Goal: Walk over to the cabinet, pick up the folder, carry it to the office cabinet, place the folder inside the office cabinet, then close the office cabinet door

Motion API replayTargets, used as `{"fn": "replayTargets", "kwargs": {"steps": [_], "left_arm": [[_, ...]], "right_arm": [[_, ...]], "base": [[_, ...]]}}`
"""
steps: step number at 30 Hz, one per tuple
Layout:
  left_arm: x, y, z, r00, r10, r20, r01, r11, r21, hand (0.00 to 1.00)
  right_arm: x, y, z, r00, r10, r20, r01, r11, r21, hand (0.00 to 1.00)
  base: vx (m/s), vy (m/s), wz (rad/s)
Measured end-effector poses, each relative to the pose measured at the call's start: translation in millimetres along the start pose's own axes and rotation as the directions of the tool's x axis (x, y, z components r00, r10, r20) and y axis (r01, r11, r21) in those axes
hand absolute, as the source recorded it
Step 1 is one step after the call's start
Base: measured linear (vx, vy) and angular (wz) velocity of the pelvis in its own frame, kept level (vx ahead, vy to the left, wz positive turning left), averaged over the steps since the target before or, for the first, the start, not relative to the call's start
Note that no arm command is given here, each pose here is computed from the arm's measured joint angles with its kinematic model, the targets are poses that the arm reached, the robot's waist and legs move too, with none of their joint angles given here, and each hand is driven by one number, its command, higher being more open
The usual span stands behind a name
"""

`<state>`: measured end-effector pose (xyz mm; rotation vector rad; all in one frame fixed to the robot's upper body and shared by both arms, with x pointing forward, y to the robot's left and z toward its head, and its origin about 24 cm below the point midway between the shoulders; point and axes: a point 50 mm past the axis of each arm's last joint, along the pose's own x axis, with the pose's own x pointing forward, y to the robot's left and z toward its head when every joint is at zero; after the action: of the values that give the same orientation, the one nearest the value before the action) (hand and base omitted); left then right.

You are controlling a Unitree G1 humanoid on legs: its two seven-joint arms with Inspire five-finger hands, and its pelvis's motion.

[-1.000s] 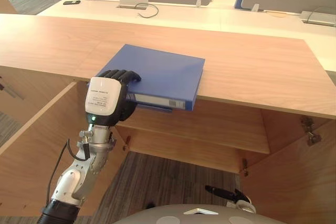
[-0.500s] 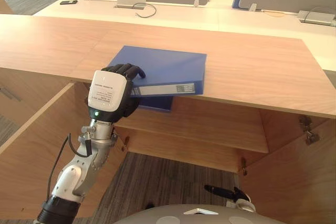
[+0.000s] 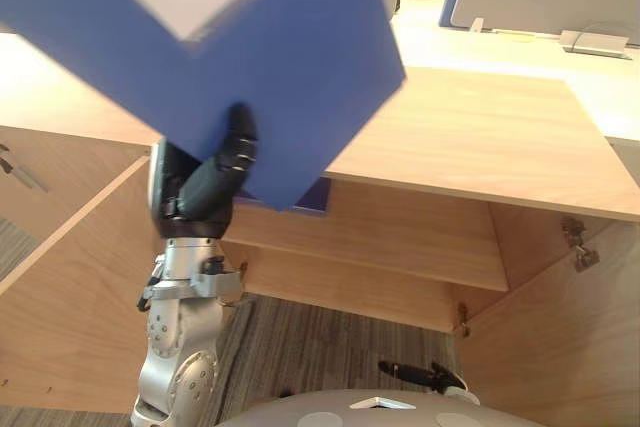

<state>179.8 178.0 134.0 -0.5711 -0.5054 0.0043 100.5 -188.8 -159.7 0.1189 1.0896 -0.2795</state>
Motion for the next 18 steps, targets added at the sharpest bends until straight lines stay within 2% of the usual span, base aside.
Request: {"fn": "replayTargets", "kwargs": {"steps": [5, 10, 12, 14, 15, 17, 18], "left_arm": [[-8, 13, 5, 0.997, 0.075, 0.017, -0.075, 0.997, 0.009, 0.00], [-12, 20, 9, 0.990, 0.130, 0.051, -0.131, 0.991, 0.006, 0.00], [-12, 24, 12, 0.987, 0.144, 0.071, -0.145, 0.989, 0.009, 0.00], [-13, 28, 12, 0.985, 0.156, 0.073, -0.155, 0.988, -0.021, 0.00], [-13, 30, 11, 0.985, 0.159, 0.070, -0.157, 0.987, -0.031, 0.00], [-16, 36, 3, 0.982, 0.187, 0.039, -0.183, 0.979, -0.091, 0.00], [-17, 38, 1, 0.980, 0.196, 0.026, -0.192, 0.976, -0.099, 0.00]], "right_arm": [[-13, 11, 38, 0.970, 0.068, 0.235, -0.086, 0.994, 0.068, 1.00], [-33, 10, 63, 0.908, 0.067, 0.413, -0.177, 0.956, 0.233, 1.00], [-39, 7, 66, 0.888, 0.073, 0.454, -0.244, 0.912, 0.331, 1.00], [-49, 3, 66, 0.854, 0.076, 0.515, -0.358, 0.803, 0.476, 1.00], [-52, 1, 66, 0.843, 0.077, 0.532, -0.390, 0.768, 0.508, 1.00], [-64, -4, 71, 0.787, 0.071, 0.613, -0.509, 0.636, 0.580, 1.00], [-66, -5, 73, 0.773, 0.065, 0.631, -0.530, 0.612, 0.587, 1.00]], "base": [[-0.01, 0.015, -0.07], [0.02, 0.017, -0.17], [0.03, 0.019, -0.20], [0.04, 0.015, -0.22], [0.04, 0.024, -0.33], [0.03, 0.023, -0.30], [0.02, 0.023, -0.28]]}}
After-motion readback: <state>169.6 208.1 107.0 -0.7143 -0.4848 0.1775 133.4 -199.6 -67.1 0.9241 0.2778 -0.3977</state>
